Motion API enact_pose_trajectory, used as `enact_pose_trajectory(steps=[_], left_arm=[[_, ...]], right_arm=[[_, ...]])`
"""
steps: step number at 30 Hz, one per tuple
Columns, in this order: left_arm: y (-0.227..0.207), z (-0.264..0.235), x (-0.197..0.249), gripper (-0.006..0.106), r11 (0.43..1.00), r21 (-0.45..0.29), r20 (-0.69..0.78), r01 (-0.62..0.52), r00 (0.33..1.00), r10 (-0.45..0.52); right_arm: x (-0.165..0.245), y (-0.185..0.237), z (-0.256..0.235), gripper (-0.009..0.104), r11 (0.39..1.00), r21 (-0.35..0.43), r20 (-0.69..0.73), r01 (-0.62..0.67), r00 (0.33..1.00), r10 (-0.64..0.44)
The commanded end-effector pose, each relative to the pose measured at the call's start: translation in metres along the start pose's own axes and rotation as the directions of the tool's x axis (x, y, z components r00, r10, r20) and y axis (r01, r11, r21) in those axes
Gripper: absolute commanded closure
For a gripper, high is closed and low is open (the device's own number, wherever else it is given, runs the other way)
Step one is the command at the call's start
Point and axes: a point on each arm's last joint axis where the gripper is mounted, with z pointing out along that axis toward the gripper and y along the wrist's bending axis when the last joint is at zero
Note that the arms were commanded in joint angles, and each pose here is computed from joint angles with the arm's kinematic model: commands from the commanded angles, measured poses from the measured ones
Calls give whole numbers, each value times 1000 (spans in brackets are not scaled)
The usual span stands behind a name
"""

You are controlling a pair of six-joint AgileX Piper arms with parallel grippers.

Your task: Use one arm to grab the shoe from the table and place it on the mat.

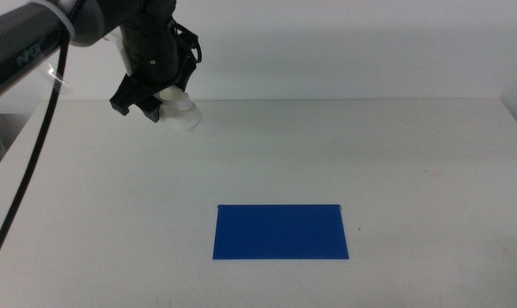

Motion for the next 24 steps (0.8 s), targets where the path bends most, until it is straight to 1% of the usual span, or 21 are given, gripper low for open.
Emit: enact_pose_trajectory(steps=[1, 6, 8, 13, 17, 19, 21, 24], left_arm=[[8, -39, -8, 102, 1000, 15, 40, 18, 999, -19], [8, -40, -6, 102, 999, 21, 20, 26, 999, -27], [8, -41, -6, 102, 998, 24, 20, 49, 999, -50], [8, -41, -6, 102, 998, 24, 20, 52, 998, -52], [12, -41, -1, 102, 990, 15, -29, 138, 990, -137], [18, -40, 4, 102, 975, -9, -43, 223, 974, -223], [24, -42, 12, 102, 957, -28, -37, 287, 957, -288], [28, -45, 29, 102, 943, -41, -3, 330, 944, -331]], right_arm=[[-6, -1, -2, 31, 1000, 11, 97, 16, 995, -17], [-6, -1, -2, 31, 1000, 11, 97, 16, 995, -17], [-6, -1, -2, 31, 1000, 11, 97, 16, 995, -17], [-6, -1, -2, 31, 1000, 11, 97, 16, 995, -17], [-6, -1, -2, 31, 1000, 11, 97, 16, 995, -17], [-6, -1, -2, 31, 1000, 11, 97, 16, 995, -17], [-6, -1, -2, 31, 1000, 11, 97, 16, 995, -17], [-6, -1, -2, 31, 1000, 11, 97, 16, 995, -17]])
